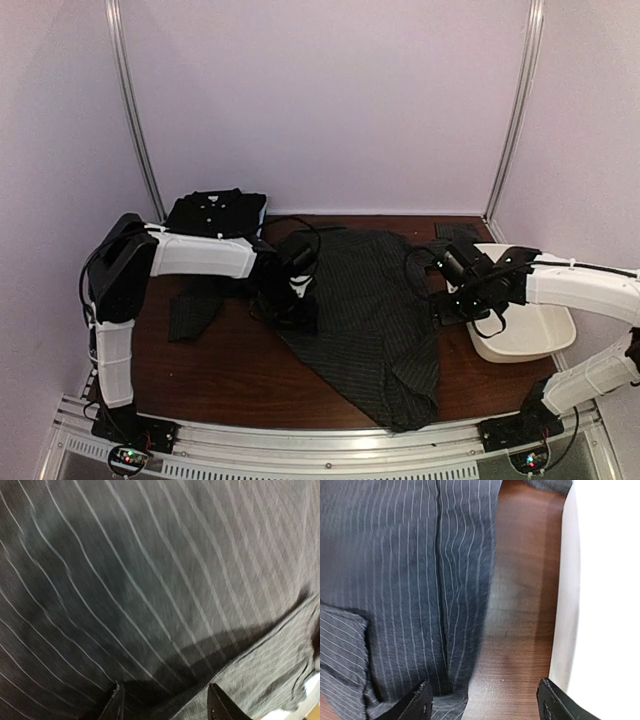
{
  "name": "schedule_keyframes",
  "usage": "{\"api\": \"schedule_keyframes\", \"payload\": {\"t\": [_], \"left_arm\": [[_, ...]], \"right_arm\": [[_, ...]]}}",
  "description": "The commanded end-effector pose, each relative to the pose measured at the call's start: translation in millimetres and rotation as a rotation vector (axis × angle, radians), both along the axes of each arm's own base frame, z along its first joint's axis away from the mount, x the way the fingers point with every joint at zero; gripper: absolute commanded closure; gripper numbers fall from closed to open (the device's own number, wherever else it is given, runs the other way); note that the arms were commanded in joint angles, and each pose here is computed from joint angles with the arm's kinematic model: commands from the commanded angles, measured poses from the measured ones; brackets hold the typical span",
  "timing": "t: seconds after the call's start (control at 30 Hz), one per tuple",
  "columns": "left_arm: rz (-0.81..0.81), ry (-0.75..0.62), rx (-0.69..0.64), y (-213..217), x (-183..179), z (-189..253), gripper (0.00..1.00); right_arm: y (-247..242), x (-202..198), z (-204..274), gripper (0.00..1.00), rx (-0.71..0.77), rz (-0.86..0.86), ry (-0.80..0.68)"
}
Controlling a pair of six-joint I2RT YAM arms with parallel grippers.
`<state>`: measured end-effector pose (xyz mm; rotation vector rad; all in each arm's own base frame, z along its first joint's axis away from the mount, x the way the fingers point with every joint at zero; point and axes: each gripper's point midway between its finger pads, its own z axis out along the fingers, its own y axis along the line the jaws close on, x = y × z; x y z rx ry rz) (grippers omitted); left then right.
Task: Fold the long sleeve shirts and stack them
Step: Flatten out the crumpled shirt at the center of the board.
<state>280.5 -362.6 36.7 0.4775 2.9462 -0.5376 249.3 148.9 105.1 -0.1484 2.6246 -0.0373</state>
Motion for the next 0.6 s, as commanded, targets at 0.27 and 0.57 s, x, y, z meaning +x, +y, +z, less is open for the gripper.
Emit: {"api": "schedule_keyframes", "payload": {"t": [0.27,0.57], "left_arm": [[-0.178,0.102,-0.103,12.5,-97.1,19.9,0.43],[-0.261,0.135,-0.082,52.5,-150.6,11.7,0.42]], "right_arm": [[69.3,5.6,32.3,0.27,0.139,0.120,-0.014],[138.1,-29.4,4.4,0.26,0.236,0.231,0.043]]}}
